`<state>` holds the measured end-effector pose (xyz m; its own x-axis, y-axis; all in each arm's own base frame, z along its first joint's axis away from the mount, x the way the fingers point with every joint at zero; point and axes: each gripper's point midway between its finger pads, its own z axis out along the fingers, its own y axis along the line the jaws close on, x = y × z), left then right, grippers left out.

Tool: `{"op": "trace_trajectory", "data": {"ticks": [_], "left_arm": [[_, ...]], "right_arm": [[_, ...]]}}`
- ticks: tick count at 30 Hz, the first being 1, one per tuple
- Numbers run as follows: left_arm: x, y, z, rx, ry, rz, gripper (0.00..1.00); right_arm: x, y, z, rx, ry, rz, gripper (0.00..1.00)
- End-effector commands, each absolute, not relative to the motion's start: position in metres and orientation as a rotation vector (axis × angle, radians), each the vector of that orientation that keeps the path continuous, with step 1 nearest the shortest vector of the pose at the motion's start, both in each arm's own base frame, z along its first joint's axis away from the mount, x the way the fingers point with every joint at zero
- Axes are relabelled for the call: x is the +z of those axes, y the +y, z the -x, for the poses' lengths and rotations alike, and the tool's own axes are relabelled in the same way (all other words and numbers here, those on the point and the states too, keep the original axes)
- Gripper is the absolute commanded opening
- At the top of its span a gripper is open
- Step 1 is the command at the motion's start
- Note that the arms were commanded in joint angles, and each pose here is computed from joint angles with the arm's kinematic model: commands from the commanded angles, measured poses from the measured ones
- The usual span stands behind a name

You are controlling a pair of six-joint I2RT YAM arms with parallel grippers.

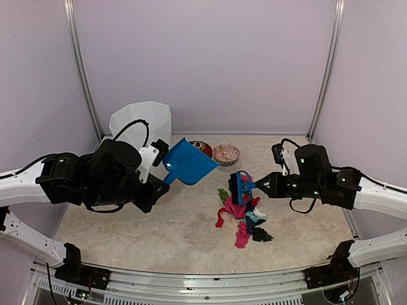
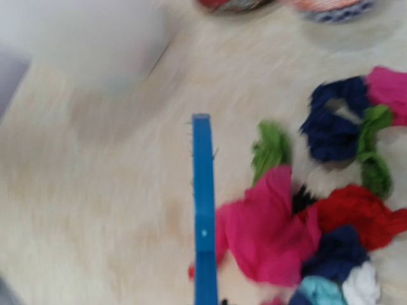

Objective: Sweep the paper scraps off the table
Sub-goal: Sweep the paper scraps at the center of the board.

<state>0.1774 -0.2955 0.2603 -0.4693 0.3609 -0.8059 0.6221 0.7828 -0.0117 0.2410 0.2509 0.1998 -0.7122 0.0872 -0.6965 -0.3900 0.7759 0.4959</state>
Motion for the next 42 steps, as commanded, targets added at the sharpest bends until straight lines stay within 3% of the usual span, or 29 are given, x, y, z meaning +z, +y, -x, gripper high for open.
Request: {"op": "trace_trajectory", "data": {"ticks": [1, 9, 18, 24, 31, 42], "left_arm": [[0.262, -0.295, -0.172, -0.405, 2.126, -0.708, 0.00], [0.259, -0.293, -0.170, -0.423, 2.112, -0.716, 0.00], [0.250, -0.292, -0.161, -0.460, 2.115, -0.765, 0.00], [0.237, -0.291, -0.152, -0.476, 2.140, -0.808, 0.00], [0.211, -0.294, -0.141, -0.497, 2.189, -0.856, 0.00], [0.163, -0.306, -0.123, -0.506, 2.286, -1.007, 0.00]], "right_arm": [[0.194, 0.253, -0.205, 0.807, 2.324, 0.592, 0.00], [0.194, 0.249, -0.164, 0.838, 2.435, 0.835, 0.00], [0.150, 0.259, -0.135, 0.689, 2.625, 1.074, 0.00], [0.138, 0.270, -0.156, 0.535, 2.567, 1.193, 0.00], [0.141, 0.255, -0.201, 0.257, 2.542, 1.106, 0.00], [0.206, 0.257, -0.230, 0.308, 2.414, 0.946, 0.00]]}}
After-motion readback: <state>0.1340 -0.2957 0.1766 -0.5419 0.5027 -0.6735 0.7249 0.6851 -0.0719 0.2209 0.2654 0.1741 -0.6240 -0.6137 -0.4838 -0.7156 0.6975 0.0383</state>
